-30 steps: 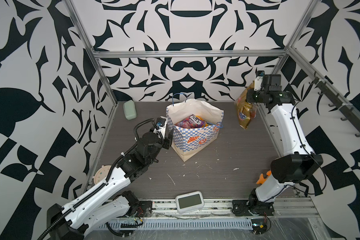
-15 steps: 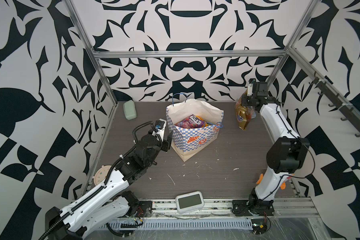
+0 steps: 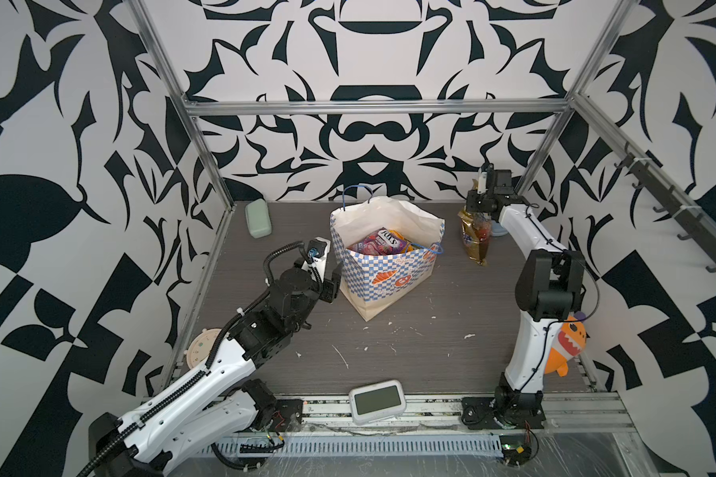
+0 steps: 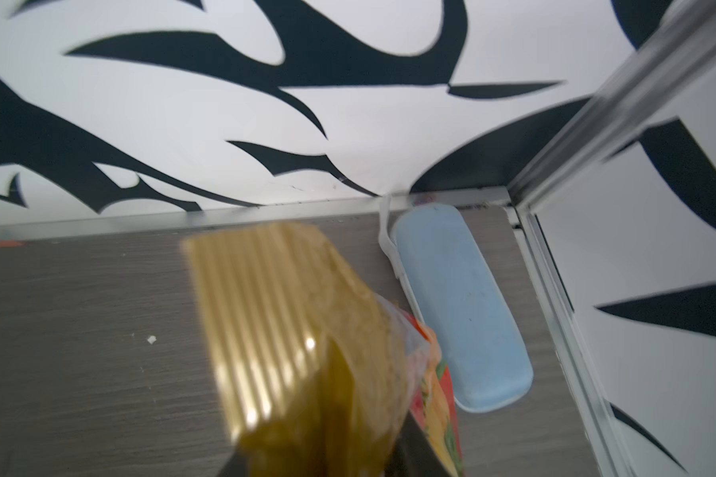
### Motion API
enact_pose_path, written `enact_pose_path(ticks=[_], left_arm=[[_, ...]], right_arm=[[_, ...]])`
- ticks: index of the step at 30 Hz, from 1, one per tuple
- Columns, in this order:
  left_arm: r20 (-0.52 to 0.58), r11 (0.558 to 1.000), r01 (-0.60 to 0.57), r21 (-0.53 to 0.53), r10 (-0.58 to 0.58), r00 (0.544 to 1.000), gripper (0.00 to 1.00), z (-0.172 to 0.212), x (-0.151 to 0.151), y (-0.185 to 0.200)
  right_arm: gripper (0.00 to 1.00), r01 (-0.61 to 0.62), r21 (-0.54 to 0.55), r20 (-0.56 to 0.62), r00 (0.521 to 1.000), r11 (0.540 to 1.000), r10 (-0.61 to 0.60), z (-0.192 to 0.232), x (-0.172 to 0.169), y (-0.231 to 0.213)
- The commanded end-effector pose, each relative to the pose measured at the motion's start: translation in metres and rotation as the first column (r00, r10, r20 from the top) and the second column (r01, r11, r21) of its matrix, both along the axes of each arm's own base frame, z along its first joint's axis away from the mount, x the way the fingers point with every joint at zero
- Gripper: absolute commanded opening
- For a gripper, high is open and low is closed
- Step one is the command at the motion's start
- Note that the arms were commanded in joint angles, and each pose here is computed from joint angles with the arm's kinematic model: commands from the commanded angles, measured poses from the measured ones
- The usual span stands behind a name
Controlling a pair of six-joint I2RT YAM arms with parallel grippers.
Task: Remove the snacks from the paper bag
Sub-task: 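Carry the gold candy bag farther from the robot and drop it on the table, then move the left gripper to the bag rim while the right gripper returns above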
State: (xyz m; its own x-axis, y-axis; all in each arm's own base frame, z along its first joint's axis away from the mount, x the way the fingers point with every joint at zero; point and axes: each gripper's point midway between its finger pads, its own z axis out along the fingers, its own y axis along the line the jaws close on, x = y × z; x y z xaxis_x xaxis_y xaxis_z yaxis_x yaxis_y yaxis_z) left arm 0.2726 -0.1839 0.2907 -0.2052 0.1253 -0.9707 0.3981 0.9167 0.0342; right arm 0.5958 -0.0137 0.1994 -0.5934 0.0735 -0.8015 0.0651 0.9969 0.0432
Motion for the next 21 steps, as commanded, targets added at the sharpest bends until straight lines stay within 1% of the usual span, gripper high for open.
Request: enact_pose_path(ticks=[1, 3, 4, 5, 6, 9, 11, 14, 17, 20, 21], left_arm=[[-0.007, 1.0, -0.02, -0.022, 0.02, 1.0, 0.66, -0.001, -0.002, 0.006], [-0.006, 0.999, -0.021, -0.029, 0.021, 1.0, 0.66, 0.001, -0.002, 0.006], [-0.005, 0.999, -0.02, -0.033, 0.02, 1.0, 0.66, 0.002, -0.002, 0.006], [-0.005, 0.999, -0.019, -0.035, 0.019, 1.0, 0.66, 0.003, -0.002, 0.005], [-0.006, 0.999, -0.016, -0.038, 0.015, 1.0, 0.66, 0.003, -0.002, 0.004], [-0.015, 0.999, -0.008, -0.031, 0.007, 1.0, 0.66, 0.004, -0.001, 0.001], [-0.02, 1.0, -0.005, -0.027, 0.005, 1.0, 0.67, 0.004, 0.0, 0.0], [-0.019, 1.0, -0.004, -0.024, 0.004, 1.0, 0.67, 0.004, 0.001, -0.001], [-0.02, 1.0, -0.001, -0.019, 0.0, 1.0, 0.67, 0.004, 0.002, -0.003], [-0.025, 1.0, 0.003, -0.013, -0.003, 1.0, 0.67, 0.003, 0.004, -0.005], [-0.026, 1.0, 0.007, -0.014, -0.007, 1.0, 0.67, 0.003, 0.004, -0.007]], right_arm=[[0.43, -0.082, 0.173, 0.209, 0.977, 0.982, 0.045, 0.076, 0.017, 0.04], [0.46, -0.117, 0.247, 0.219, 0.974, 0.962, 0.062, 0.084, 0.019, 0.058], [0.5, -0.133, 0.273, 0.229, 0.971, 0.953, 0.07, 0.09, 0.02, 0.065], [0.57, -0.151, 0.294, 0.237, 0.968, 0.944, 0.081, 0.096, 0.022, 0.071], [0.58, -0.167, 0.321, 0.242, 0.966, 0.932, 0.09, 0.103, 0.023, 0.077], [0.58, -0.177, 0.336, 0.254, 0.963, 0.925, 0.092, 0.123, 0.027, 0.081], [0.58, -0.176, 0.318, 0.263, 0.96, 0.932, 0.092, 0.134, 0.027, 0.079], [0.57, -0.163, 0.295, 0.247, 0.965, 0.941, 0.09, 0.138, 0.025, 0.071], [0.57, -0.154, 0.278, 0.241, 0.967, 0.948, 0.087, 0.14, 0.012, 0.062], [0.58, -0.1, 0.291, 0.223, 0.974, 0.952, 0.034, 0.133, -0.01, 0.045], [0.58, -0.073, 0.304, 0.197, 0.98, 0.95, 0.012, 0.124, -0.02, 0.038]])
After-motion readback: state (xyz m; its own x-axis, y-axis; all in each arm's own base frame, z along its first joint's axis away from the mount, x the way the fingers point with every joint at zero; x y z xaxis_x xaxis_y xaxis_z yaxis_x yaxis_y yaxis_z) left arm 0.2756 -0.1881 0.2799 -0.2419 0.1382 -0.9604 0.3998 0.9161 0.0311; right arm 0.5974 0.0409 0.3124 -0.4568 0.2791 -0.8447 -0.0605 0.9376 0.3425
